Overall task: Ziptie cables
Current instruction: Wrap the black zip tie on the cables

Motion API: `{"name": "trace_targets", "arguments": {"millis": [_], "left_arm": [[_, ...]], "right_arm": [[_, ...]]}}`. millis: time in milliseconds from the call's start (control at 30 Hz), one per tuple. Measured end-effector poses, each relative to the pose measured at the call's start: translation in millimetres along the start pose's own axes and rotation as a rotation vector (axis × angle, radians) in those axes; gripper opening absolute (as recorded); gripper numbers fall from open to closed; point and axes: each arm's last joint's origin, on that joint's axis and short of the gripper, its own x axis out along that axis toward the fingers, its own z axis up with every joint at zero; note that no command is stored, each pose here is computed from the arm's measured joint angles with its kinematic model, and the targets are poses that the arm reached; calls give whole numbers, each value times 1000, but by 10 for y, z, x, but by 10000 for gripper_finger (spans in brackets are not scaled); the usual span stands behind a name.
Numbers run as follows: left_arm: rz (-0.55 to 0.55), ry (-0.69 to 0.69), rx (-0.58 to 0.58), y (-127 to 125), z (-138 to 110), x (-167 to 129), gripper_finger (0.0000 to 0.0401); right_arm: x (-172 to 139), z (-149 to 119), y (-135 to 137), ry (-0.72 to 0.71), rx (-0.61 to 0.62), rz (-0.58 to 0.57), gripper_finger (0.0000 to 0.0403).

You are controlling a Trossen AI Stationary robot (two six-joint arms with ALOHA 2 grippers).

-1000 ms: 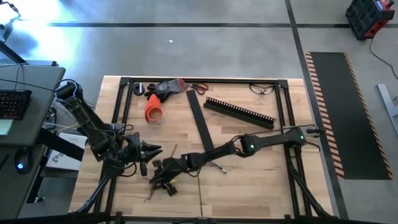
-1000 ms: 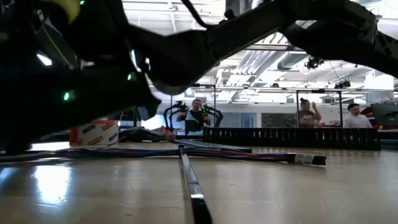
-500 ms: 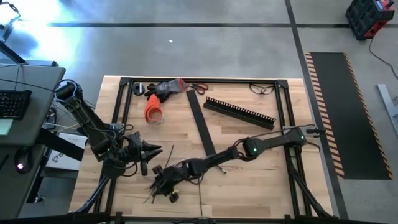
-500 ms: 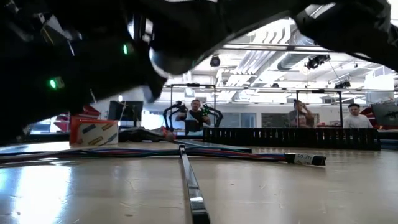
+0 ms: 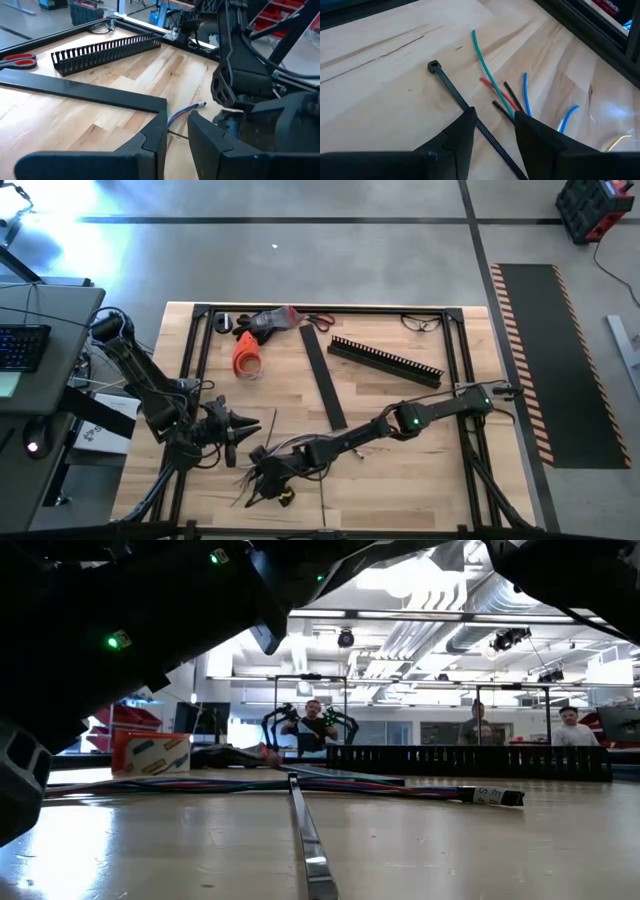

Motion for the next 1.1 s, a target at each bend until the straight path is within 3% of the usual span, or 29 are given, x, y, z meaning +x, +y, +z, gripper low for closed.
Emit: {"name": "trace_targets", "arguments": {"millis": [233, 733, 1100], "left_arm": [[7, 32, 39, -49, -117, 58, 58], [8, 39, 10, -72, -162, 69, 58], [-15, 16, 24, -110, -201, -26, 58]], "right_arm": [[-33, -27, -22, 37, 72, 40, 128], [-446, 83, -126, 245, 75, 152, 103], [-683, 419, -282, 86, 2, 129, 103]]}}
